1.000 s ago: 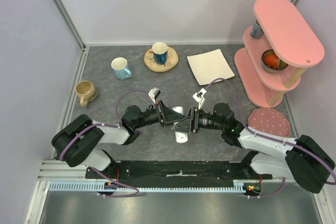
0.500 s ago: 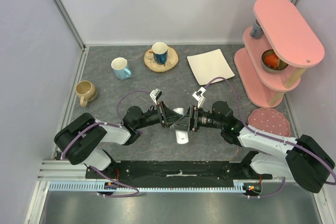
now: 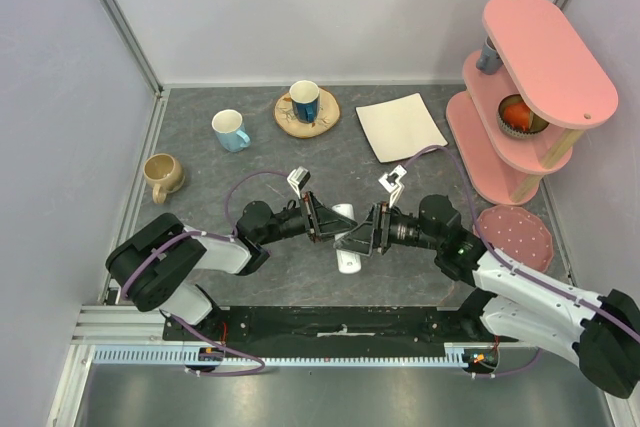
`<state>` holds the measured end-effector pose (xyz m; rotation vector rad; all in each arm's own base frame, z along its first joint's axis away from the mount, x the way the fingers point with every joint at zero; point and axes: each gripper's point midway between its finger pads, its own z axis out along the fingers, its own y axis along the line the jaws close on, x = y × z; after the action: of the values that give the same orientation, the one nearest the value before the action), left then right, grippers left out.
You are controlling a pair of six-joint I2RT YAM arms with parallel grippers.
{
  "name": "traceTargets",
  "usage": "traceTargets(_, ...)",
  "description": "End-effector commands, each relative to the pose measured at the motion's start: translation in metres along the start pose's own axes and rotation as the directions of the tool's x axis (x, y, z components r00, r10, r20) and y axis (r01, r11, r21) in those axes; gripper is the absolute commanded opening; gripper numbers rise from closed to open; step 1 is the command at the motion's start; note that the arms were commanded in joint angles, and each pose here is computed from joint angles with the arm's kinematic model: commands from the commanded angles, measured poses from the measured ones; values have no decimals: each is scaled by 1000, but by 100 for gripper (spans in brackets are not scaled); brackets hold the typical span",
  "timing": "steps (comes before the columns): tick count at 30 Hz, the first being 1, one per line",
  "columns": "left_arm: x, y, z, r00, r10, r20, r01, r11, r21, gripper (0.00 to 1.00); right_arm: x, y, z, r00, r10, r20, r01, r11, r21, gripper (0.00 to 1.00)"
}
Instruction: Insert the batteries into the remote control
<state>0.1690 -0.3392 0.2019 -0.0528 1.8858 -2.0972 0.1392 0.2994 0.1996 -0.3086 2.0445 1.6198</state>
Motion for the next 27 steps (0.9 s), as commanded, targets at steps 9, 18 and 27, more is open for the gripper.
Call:
traceTargets(9,-10,-93,-8,976,202,85,-219,915,340,2,19,0,-6,998,-4,-63,1,999,-50,84)
traceTargets(18,-8,-101,-9,975,205,85,-222,907,357,2,20,-8,-3,998,13,-56,-15,999,-29,78)
traceTargets(27,-6,-104,-12,974,210,83,-226,903,365,2,17,-11,-1,999,27,-40,-28,999,-22,75)
